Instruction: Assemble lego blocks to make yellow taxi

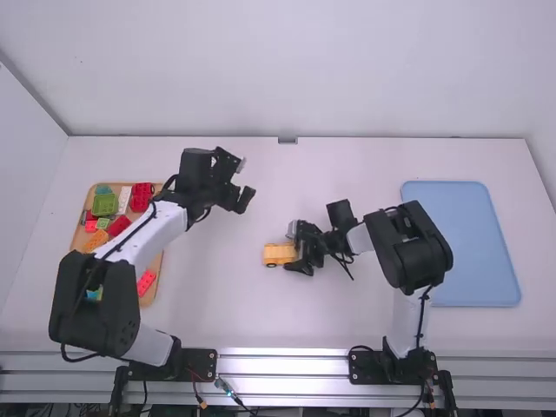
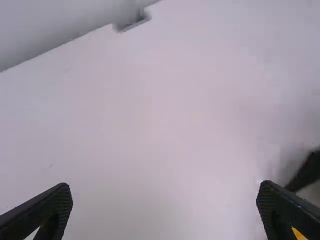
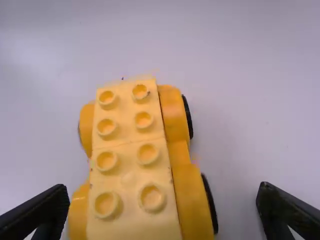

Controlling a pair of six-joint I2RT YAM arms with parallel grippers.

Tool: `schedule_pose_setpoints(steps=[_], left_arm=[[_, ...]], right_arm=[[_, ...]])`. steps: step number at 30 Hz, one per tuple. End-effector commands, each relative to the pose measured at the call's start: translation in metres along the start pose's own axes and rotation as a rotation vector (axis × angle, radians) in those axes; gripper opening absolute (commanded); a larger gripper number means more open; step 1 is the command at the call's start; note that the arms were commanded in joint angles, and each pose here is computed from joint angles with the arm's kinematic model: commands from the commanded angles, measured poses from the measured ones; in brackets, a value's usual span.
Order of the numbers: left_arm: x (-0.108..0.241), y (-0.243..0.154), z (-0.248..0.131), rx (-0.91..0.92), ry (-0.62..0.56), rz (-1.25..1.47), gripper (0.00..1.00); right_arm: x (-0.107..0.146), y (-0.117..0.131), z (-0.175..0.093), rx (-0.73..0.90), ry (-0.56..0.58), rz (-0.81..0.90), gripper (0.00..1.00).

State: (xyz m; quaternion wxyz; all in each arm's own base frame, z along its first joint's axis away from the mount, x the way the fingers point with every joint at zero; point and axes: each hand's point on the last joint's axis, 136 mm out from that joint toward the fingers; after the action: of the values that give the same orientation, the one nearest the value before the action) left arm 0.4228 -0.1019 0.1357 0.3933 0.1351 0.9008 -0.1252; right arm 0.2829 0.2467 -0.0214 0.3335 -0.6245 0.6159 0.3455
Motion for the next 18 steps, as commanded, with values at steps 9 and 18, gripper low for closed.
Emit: schedule_pose_setpoints(steps=[9, 18], left_arm=[[0.005, 0.13, -0.093, -0.482, 0.014, -0.444, 0.99], [0.036, 0.229, -0.182, -0.654, 0.252, -0.551, 0.99]], right_arm=[[-0.036, -0.02, -0.066, 0.189, 0.313, -0.1, 0.99], [-0.051, -0.031, -0.077, 0.263, 0.337, -0.152, 0.99]])
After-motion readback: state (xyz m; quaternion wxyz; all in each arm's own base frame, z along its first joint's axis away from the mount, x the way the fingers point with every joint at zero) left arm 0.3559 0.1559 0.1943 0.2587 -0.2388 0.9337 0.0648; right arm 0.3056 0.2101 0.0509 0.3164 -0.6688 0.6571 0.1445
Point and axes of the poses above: each hand's point on the last joint's axis, 136 mm out from that joint toward the fingers, its own z axis out along the fingers, its own y axis along the line the jaws close on, x = y × z, and after that the axes turned 8 degrees about -z, right-handed
